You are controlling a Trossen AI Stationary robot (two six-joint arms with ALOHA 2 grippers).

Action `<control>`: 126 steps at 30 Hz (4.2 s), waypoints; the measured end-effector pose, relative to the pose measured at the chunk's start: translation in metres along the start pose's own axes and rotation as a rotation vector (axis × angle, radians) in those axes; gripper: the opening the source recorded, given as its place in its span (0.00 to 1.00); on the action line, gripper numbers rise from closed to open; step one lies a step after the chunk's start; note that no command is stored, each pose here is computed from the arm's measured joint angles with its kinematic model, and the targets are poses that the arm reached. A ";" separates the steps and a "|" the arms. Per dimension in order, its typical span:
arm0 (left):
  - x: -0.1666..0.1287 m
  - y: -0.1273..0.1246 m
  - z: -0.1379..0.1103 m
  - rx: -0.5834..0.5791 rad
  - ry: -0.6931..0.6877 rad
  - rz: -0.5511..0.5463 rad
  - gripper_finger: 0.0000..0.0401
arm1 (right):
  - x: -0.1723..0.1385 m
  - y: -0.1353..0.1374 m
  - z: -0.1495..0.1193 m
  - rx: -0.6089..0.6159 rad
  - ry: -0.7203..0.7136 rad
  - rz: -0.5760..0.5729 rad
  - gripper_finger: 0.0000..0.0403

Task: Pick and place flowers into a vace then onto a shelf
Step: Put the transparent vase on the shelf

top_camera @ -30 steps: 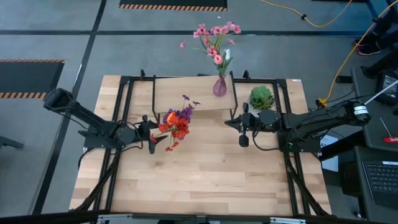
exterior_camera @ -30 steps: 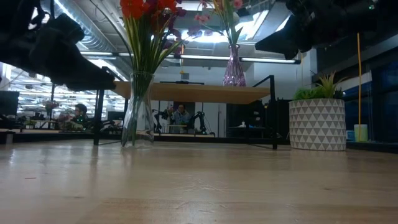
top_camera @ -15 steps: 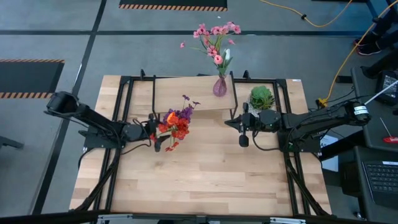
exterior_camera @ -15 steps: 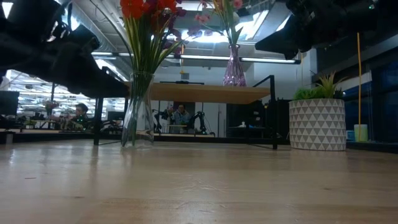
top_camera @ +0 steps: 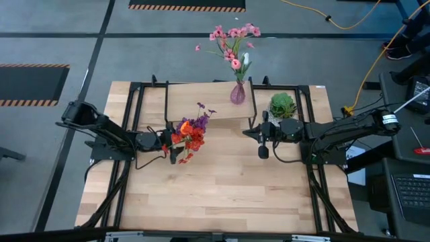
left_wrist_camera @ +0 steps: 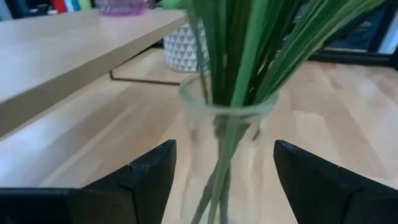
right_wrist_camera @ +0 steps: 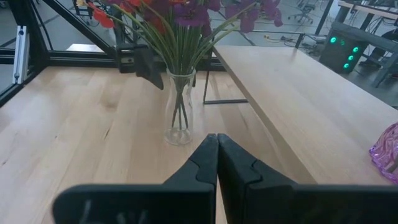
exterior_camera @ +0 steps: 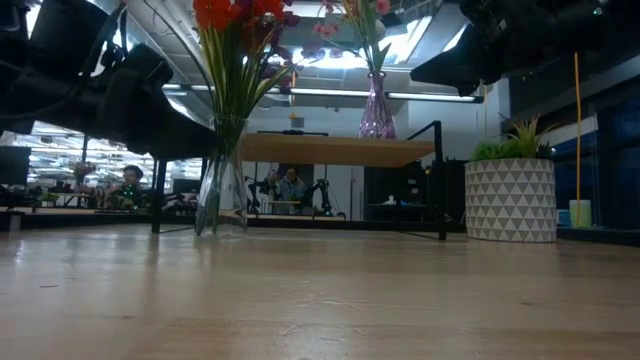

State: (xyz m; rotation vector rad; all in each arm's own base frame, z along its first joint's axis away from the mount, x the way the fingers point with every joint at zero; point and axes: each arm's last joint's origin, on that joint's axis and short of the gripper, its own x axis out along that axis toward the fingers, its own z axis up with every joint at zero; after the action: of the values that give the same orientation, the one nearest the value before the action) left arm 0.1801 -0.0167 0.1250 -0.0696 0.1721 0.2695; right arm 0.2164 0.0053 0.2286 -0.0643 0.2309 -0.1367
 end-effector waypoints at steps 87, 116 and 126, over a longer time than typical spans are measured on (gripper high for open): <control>-0.036 0.018 0.168 0.079 -0.079 0.144 0.43 | 0.000 0.000 -0.002 -0.002 0.018 0.001 0.02; 0.028 0.116 0.195 0.080 0.017 0.158 0.43 | 0.000 0.000 -0.002 -0.001 0.016 0.001 0.02; 0.040 0.133 0.186 0.080 0.044 0.170 0.43 | 0.000 0.000 -0.003 -0.003 0.027 0.001 0.02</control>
State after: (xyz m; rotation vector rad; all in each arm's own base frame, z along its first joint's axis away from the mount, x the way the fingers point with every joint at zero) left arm 0.2116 0.1386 0.2950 0.0189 0.2325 0.4310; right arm 0.2157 0.0053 0.2260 -0.0653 0.2585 -0.1360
